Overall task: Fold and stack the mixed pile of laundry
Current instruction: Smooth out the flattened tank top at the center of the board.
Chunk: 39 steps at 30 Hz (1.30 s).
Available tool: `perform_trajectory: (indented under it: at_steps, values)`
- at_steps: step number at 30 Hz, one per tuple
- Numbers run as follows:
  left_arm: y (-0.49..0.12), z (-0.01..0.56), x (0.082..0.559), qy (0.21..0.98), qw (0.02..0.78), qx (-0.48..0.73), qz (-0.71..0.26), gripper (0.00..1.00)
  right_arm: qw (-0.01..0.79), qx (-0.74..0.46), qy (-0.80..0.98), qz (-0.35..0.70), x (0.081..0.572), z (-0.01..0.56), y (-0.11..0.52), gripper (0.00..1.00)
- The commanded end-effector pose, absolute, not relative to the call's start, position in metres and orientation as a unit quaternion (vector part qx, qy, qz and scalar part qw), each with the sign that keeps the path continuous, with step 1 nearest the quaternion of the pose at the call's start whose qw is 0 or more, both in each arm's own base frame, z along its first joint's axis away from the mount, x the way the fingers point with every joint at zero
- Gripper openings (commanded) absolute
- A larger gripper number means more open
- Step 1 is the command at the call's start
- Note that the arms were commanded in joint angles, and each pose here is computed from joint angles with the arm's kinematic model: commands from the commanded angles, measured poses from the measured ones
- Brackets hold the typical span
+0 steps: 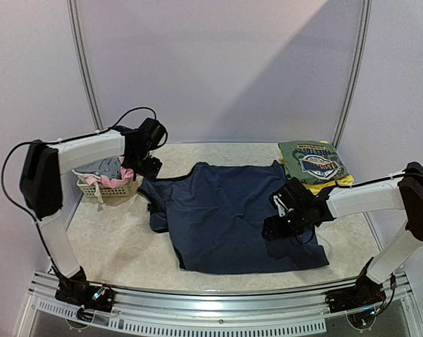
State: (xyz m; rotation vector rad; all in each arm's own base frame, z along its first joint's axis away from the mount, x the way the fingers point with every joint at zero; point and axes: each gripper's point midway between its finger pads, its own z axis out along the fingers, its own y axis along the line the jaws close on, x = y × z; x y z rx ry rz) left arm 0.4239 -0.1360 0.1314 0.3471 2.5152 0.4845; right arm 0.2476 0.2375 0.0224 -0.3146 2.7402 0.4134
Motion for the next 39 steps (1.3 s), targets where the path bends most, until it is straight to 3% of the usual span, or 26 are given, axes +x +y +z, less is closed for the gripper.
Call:
perform_trajectory:
  at_steps: [1, 12, 22, 28, 33, 39]
  values:
    - [-0.151, 0.136, 0.38, 0.941, 0.295, 0.121, 0.113, 0.75, 0.165, -0.145, 0.959, 0.176, 0.238, 0.045, 0.25, 0.76]
    - [-0.169, 0.077, 0.287, 0.958, 0.259, 0.119, -0.035, 0.67, 0.225, -0.18, 0.934, 0.214, 0.242, 0.103, 0.266, 0.77]
    - [-0.189, 0.046, 0.272, 0.954, 0.246, 0.133, -0.109, 0.59, 0.258, -0.168, 0.93, 0.203, 0.247, 0.117, 0.257, 0.78]
    - [-0.193, 0.035, 0.284, 0.952, 0.255, 0.137, -0.099, 0.37, 0.254, -0.161, 0.932, 0.201, 0.245, 0.111, 0.255, 0.78]
    - [-0.193, 0.03, 0.289, 0.955, 0.248, 0.135, -0.086, 0.01, 0.255, -0.153, 0.935, 0.192, 0.245, 0.106, 0.249, 0.78]
    - [-0.164, 0.055, 0.272, 0.967, 0.223, 0.118, -0.033, 0.0, 0.283, -0.13, 0.936, 0.166, 0.255, 0.108, 0.238, 0.79]
